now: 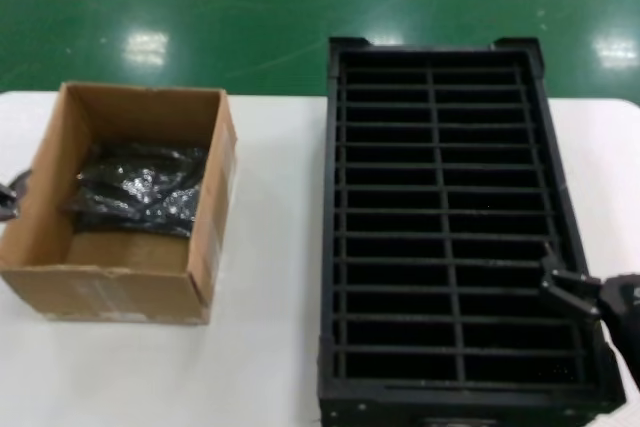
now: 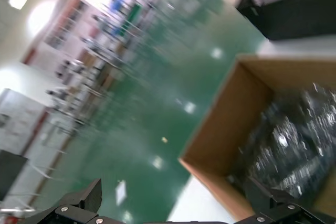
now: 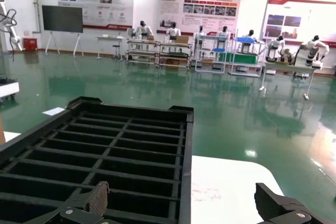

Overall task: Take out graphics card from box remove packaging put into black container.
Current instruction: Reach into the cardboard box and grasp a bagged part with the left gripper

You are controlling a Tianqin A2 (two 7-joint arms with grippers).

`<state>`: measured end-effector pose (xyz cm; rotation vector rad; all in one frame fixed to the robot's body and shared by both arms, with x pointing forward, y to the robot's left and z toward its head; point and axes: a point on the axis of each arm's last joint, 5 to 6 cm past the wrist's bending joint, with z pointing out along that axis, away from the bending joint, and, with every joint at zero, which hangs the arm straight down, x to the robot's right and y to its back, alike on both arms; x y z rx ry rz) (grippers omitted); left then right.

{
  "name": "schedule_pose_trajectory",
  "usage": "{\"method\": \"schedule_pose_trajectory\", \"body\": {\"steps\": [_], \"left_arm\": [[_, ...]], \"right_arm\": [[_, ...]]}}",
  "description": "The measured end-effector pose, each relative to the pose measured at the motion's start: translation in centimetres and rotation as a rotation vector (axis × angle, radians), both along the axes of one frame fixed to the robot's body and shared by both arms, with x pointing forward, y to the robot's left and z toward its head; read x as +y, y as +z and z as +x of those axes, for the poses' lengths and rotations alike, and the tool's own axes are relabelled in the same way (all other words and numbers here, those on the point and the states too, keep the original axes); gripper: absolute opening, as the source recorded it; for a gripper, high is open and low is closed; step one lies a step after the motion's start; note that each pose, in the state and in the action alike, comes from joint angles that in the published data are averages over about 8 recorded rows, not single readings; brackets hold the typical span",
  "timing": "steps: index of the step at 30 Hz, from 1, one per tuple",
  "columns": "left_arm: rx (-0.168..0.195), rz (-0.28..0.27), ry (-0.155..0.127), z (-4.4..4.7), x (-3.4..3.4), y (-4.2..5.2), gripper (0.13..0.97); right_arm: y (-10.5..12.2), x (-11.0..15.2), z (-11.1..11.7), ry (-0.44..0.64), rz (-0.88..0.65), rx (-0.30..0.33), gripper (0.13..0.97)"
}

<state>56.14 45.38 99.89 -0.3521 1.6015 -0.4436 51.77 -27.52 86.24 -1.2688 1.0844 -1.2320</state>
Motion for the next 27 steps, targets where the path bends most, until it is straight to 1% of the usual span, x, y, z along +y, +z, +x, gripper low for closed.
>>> {"method": "schedule_pose_trajectory", "body": {"steps": [2,4,7,9,13,16,19,23,27], "left_arm": [[0.051,0.026,0.004,1.08,1.02,0.28,0.966],[0.098,0.051,0.005,2.28,1.74,0.35,0.966],[0.155,0.085,-0.006,4.25,2.25,0.25,0.966],[0.185,0.109,-0.021,5.69,2.29,0.12,0.966],[0.221,0.161,-0.059,8.44,1.80,-0.20,0.966],[0.238,0.202,-0.086,10.23,1.26,-0.56,0.966],[0.258,0.249,-0.112,11.77,0.73,-1.01,0.966],[0.289,0.325,-0.144,13.24,0.13,-1.63,0.966],[0.311,0.410,-0.174,14.11,-0.44,-2.12,0.966]], "right_arm": [[0.0,0.0,0.0,0.000,0.000,0.000,0.966],[0.0,0.0,0.0,0.000,0.000,0.000,0.966],[0.0,0.0,0.0,0.000,0.000,0.000,0.966],[0.0,0.0,0.0,0.000,0.000,0.000,0.966],[0.0,0.0,0.0,0.000,0.000,0.000,0.966],[0.0,0.0,0.0,0.000,0.000,0.000,0.966],[0.0,0.0,0.0,0.000,0.000,0.000,0.966],[0.0,0.0,0.0,0.000,0.000,0.000,0.966],[0.0,0.0,0.0,0.000,0.000,0.000,0.966]]}}
